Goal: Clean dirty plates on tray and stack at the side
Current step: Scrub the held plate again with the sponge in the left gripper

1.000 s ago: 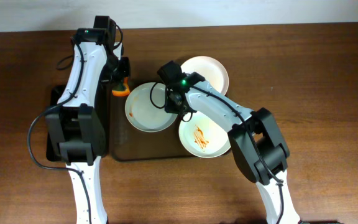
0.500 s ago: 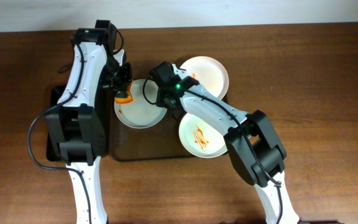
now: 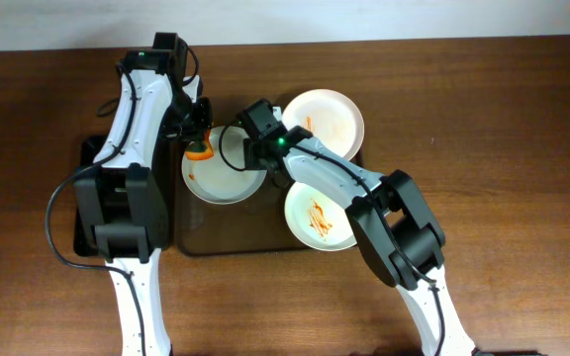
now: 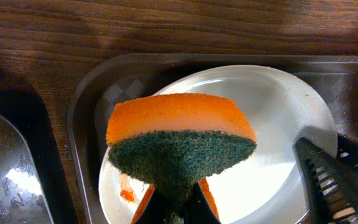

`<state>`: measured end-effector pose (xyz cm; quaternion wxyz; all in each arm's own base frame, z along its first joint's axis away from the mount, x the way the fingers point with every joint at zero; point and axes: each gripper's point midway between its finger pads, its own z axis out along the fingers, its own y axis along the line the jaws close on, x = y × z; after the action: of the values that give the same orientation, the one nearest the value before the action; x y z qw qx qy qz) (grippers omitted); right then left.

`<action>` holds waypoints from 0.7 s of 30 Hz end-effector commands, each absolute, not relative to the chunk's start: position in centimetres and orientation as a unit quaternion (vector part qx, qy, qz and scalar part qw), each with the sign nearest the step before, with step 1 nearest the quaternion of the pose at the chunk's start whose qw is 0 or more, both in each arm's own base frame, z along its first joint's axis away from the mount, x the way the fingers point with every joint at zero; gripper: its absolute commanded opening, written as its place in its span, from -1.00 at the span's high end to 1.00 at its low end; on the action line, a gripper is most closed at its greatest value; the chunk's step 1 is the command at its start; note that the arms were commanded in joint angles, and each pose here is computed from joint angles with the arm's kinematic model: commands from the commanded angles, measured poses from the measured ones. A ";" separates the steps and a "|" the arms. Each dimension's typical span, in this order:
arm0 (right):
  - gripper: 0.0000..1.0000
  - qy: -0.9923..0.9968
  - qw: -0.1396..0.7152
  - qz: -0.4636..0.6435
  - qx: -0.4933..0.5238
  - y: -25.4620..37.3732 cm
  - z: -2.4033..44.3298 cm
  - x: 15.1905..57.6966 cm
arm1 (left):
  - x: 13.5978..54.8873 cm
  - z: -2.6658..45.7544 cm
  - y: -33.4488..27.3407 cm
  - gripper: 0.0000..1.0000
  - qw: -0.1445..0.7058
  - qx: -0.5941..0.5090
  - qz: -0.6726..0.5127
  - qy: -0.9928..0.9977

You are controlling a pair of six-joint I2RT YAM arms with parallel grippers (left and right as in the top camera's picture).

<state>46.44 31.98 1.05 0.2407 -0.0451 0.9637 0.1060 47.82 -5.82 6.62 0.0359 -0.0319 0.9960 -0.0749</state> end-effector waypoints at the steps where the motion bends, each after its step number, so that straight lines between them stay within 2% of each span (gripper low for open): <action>1: 0.92 0.971 0.216 0.088 -0.048 30.7 -0.8 46.0 | 47.8 6.7 -5.6 1.00 0.039 -0.024 -0.069 0.997; 7: 0.92 0.981 0.174 0.068 0.058 28.9 -1.5 44.3 | 46.7 6.2 -5.3 1.00 0.017 -0.024 -0.054 0.998; 9: 0.92 0.981 0.173 0.067 0.059 28.8 -1.5 44.3 | 45.5 5.1 -5.5 1.00 -0.008 -0.039 -0.048 0.998; 12: 0.92 0.981 0.167 0.075 0.061 28.7 -1.6 44.3 | 43.1 2.2 -3.4 1.00 -0.042 -0.107 0.047 0.992; 18: 0.92 0.981 0.165 0.076 0.065 28.4 -1.6 44.5 | 43.3 -2.8 -3.9 1.00 0.001 -0.097 0.090 0.991; 21: 0.92 0.981 0.165 0.075 0.065 28.4 -1.6 44.5 | 44.0 -4.0 -1.7 1.00 0.055 -0.129 0.170 0.975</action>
<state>45.00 30.60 0.85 0.1832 0.0493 0.9751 0.1145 45.13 -4.49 0.50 0.0518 -0.0948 0.9909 0.0807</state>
